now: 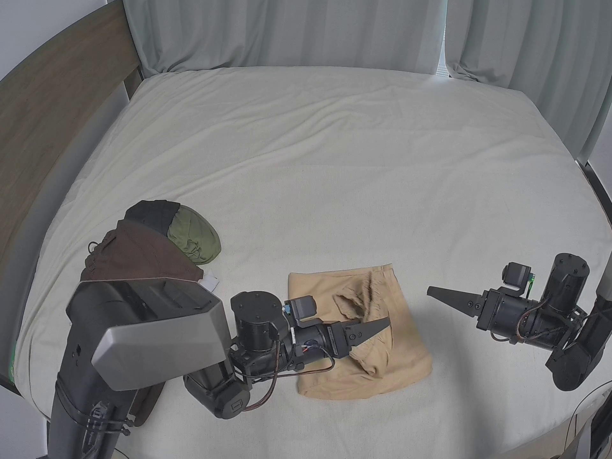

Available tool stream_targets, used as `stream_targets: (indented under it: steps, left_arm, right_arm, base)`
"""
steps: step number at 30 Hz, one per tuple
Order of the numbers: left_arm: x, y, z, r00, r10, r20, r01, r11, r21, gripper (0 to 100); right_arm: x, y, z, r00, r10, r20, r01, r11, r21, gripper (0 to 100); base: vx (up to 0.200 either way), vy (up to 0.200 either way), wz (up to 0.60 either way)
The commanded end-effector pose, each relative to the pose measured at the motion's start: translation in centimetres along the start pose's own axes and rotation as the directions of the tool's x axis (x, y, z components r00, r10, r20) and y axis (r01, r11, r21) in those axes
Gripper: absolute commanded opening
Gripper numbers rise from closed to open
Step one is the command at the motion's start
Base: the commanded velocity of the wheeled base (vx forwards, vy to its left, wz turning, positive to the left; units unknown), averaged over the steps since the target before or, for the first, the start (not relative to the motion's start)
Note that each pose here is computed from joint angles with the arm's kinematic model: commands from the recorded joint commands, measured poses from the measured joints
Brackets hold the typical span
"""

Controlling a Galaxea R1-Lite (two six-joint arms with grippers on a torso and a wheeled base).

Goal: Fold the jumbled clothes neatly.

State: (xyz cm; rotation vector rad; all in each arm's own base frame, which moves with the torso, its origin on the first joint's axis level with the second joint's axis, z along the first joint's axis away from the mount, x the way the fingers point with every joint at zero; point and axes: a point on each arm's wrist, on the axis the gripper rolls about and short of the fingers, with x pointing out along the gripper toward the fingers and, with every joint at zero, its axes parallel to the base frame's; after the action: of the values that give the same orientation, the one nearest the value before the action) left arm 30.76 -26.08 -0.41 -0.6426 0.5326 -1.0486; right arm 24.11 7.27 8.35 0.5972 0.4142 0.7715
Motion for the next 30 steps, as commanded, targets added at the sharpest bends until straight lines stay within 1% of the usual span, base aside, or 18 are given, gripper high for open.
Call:
stream_targets:
  steps: [1,8,12,17,19,20,22,27,30]
  left_arm:
    - [0.0,0.2,0.1,1.0,0.015,0.013,-0.015,1.0,-0.001,100]
    - [-0.7,0.6,0.3,0.999,0.042,0.028,-0.042,0.999,0.004,100]
    - [-1.5,0.8,1.3,0.997,0.054,0.055,-0.056,0.998,0.023,100]
    - [-3.2,-0.4,2.8,0.995,0.06,0.085,-0.065,0.997,0.048,100]
    - [-3.4,-0.5,2.9,0.995,0.059,0.086,-0.064,0.997,0.05,100]
    - [-4.2,-1.1,3.0,0.994,0.065,0.084,-0.07,0.996,0.051,100]
    - [-4.8,-1.3,2.8,0.994,0.077,0.072,-0.082,0.995,0.056,100]
    - [-7.3,-1.2,3.0,0.99,0.12,0.079,-0.129,0.984,0.126,100]
    - [-9.3,-1.7,3.9,0.985,0.139,0.1,-0.153,0.977,0.149,100]
  right_arm:
    - [0.0,0.0,-0.1,1.0,0.0,-0.003,0.0,1.0,0.001,100]
    - [0.1,-0.1,-0.4,1.0,-0.004,-0.017,0.004,1.0,0.009,100]
    - [0.2,-0.3,-0.7,1.0,-0.008,-0.028,0.008,1.0,0.015,100]
    - [0.3,-0.7,-1.1,0.999,-0.021,-0.047,0.022,0.999,0.028,100]
    - [0.3,-0.7,-1.2,0.999,-0.021,-0.048,0.023,0.999,0.029,100]
    - [0.2,-0.7,-1.3,0.998,-0.022,-0.055,0.024,0.999,0.031,100]
    - [0.3,-0.6,-1.4,0.998,-0.019,-0.059,0.021,0.999,0.03,100]
    - [0.3,-0.4,-1.7,0.997,-0.013,-0.07,0.016,0.999,0.032,100]
    - [0.3,-0.2,-1.8,0.997,-0.009,-0.073,0.011,0.999,0.03,100]
  base:
    - [0.0,0.0,0.0]
    - [0.0,0.0,0.0]
    - [0.0,0.0,0.0]
    - [0.0,0.0,0.0]
    - [0.0,0.0,0.0]
    - [0.0,0.0,0.0]
    - [0.0,0.0,0.0]
    - [0.0,0.0,0.0]
    - [0.0,0.0,0.0]
